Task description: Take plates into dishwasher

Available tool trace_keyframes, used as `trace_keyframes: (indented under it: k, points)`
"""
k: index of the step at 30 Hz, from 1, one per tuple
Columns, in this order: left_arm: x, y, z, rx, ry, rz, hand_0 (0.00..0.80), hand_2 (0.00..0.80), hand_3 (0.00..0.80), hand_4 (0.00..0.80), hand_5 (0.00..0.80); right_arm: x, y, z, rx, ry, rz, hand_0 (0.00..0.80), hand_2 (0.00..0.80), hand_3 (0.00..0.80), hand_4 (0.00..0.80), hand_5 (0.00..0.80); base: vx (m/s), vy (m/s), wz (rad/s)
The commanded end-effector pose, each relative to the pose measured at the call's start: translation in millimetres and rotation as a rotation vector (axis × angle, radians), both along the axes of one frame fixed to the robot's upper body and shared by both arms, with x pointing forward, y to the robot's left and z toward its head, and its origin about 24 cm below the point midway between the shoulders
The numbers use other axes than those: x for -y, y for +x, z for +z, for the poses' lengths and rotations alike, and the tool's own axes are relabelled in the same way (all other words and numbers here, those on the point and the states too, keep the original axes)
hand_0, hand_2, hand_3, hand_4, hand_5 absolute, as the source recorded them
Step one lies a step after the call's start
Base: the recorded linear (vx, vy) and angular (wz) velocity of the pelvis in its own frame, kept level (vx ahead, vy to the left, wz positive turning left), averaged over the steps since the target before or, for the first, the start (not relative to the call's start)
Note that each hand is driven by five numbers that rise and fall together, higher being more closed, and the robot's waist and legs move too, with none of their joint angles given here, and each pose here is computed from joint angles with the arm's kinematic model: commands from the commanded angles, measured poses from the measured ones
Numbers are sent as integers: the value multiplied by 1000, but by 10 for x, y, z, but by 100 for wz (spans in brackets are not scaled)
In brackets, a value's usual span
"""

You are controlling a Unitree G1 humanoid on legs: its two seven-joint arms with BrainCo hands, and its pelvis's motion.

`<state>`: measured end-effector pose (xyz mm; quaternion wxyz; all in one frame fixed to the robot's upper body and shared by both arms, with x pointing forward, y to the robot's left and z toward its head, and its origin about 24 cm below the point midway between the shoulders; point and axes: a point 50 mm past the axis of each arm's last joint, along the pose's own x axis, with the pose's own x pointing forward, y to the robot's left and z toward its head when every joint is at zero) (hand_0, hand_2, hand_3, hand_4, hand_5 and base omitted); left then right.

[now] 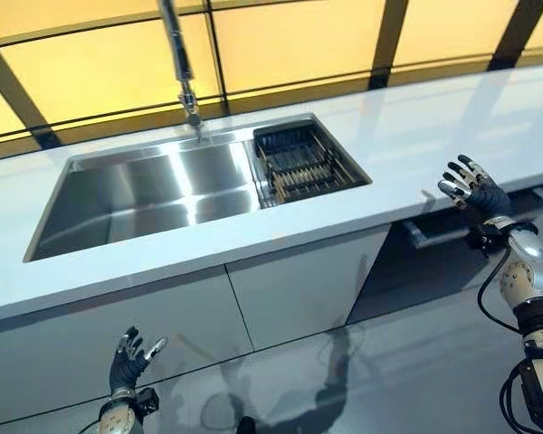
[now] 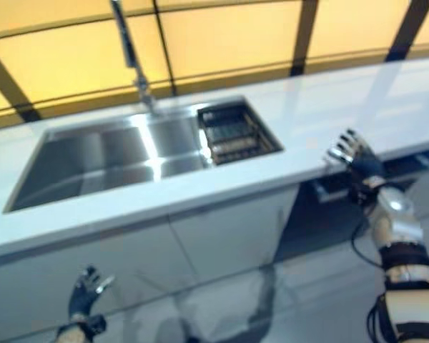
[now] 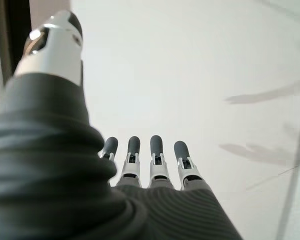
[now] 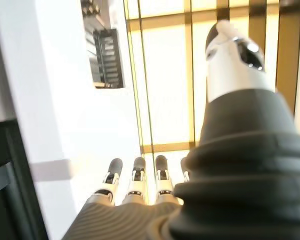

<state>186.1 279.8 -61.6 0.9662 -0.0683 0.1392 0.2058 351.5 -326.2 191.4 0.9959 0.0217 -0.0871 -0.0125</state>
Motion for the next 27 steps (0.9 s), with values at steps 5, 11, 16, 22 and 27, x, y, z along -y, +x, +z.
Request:
trace_keyframes:
  k: [5, 11, 16, 22, 27]
  points:
    - [-40, 144, 120, 57, 21, -17, 0, 0, 0, 0, 0, -32, -67, -391, -223, -212, 1, 0, 0, 0, 0, 0, 53, 25, 1]
    - [16, 119, 77, 53, -2, 11, 0, 0, 0, 0, 0, -674, -271, -1214, -378, -209, 180, 0, 0, 0, 0, 0, 23, 25, 0]
    - [160, 118, 30, 62, -39, 22, 0, 0, 0, 0, 0, -1336, -644, -1695, -310, -30, 280, 0, 0, 0, 0, 0, 38, 41, 1]
    - [275, 113, 24, 86, -93, 45, 0, 0, 0, 0, 0, -1782, -979, -1910, -293, 57, 358, 0, 0, 0, 0, 0, 34, 46, 2]
    - [259, 129, 57, 103, -99, 64, 0, 0, 0, 0, 0, -1919, -1042, -1963, -329, 104, 396, 0, 0, 0, 0, 0, 23, 22, 1]
